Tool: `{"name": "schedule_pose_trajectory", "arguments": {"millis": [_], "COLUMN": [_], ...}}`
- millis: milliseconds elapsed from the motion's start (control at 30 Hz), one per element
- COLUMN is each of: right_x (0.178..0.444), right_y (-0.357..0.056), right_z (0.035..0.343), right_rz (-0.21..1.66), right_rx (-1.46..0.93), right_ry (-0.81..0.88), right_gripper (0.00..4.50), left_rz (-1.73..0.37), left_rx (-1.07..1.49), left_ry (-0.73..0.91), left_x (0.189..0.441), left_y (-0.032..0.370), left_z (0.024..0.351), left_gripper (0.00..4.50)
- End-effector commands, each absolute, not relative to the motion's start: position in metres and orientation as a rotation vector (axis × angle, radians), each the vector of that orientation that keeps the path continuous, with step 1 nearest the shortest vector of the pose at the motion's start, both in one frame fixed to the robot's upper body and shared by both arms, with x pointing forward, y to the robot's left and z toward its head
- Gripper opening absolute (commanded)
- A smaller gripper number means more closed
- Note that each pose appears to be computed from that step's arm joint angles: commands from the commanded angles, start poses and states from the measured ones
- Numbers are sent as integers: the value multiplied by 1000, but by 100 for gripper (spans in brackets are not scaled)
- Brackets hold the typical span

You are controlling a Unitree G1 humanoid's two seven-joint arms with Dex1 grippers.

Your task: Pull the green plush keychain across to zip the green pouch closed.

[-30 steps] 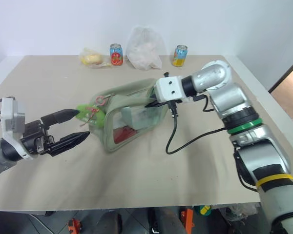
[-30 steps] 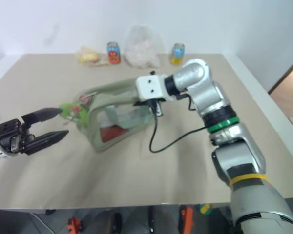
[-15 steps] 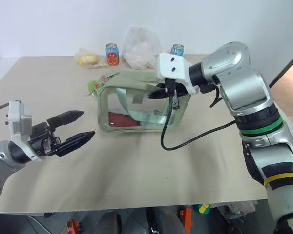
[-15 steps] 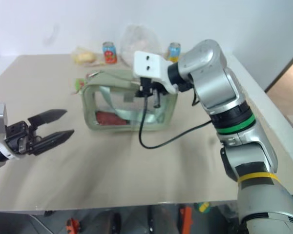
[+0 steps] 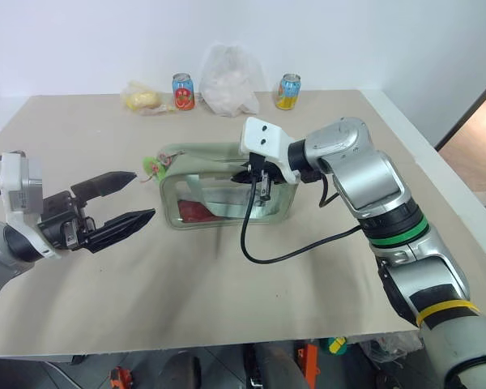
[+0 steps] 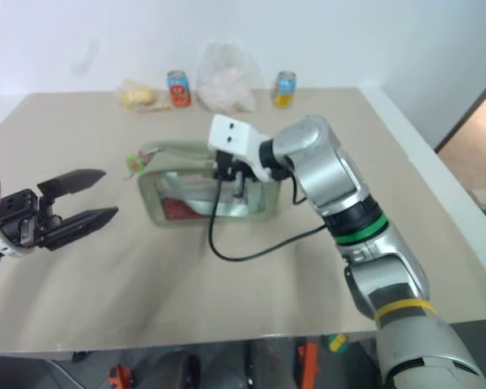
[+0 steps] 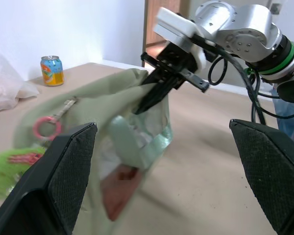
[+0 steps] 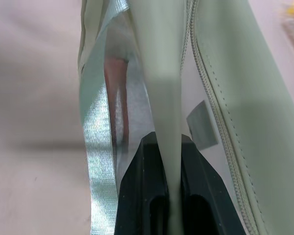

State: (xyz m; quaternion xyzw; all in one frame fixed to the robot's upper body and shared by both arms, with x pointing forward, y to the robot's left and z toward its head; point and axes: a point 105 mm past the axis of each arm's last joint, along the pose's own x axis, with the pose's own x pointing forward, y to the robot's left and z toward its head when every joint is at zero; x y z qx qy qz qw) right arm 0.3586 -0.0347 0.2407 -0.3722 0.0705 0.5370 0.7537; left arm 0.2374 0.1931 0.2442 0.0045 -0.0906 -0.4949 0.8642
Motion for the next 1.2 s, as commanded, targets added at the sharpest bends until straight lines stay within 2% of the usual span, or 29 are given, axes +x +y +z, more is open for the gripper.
{"name": "schedule_pose_trajectory", "arguments": {"millis": [33,133,300,367,400,467,533,667,767,833,1000,1067,1200], "right_x": [361,356,343,341,341,343,343,347,350,352,358,356,356], "right_y": [-37,-38,-39,-39,-40,-41,-45,-74,-108,-129,-174,-181,-178], "right_z": [259,258,261,265,268,274,289,336,348,338,286,266,252], "right_rz": [1144,1183,1261,1270,1271,1260,1271,1223,1157,1102,992,996,1001], "right_rx": [-758,-768,-780,-769,-759,-728,-648,-489,-453,-484,-503,-485,-460], "right_ry": [101,100,81,72,69,67,61,-17,-37,-12,135,181,199], "right_gripper": [6,6,163,238,263,352,403,403,403,403,403,403,403], "left_rz": [-1054,-1060,-1068,-1069,-1070,-1071,-1071,-1057,-1025,-1000,-954,-962,-987], "left_rx": [34,32,28,24,22,20,17,-3,-40,-63,-106,-116,-119], "left_ry": [-217,-218,-220,-224,-227,-228,-232,-264,-299,-311,-310,-302,-288], "left_x": [236,238,240,241,242,242,242,242,242,242,243,244,248], "left_y": [189,187,186,186,186,187,187,191,202,211,226,225,220], "left_z": [253,253,252,252,252,252,252,258,266,268,267,266,265], "left_gripper": [450,450,450,450,450,450,450,450,450,450,450,450,450]}}
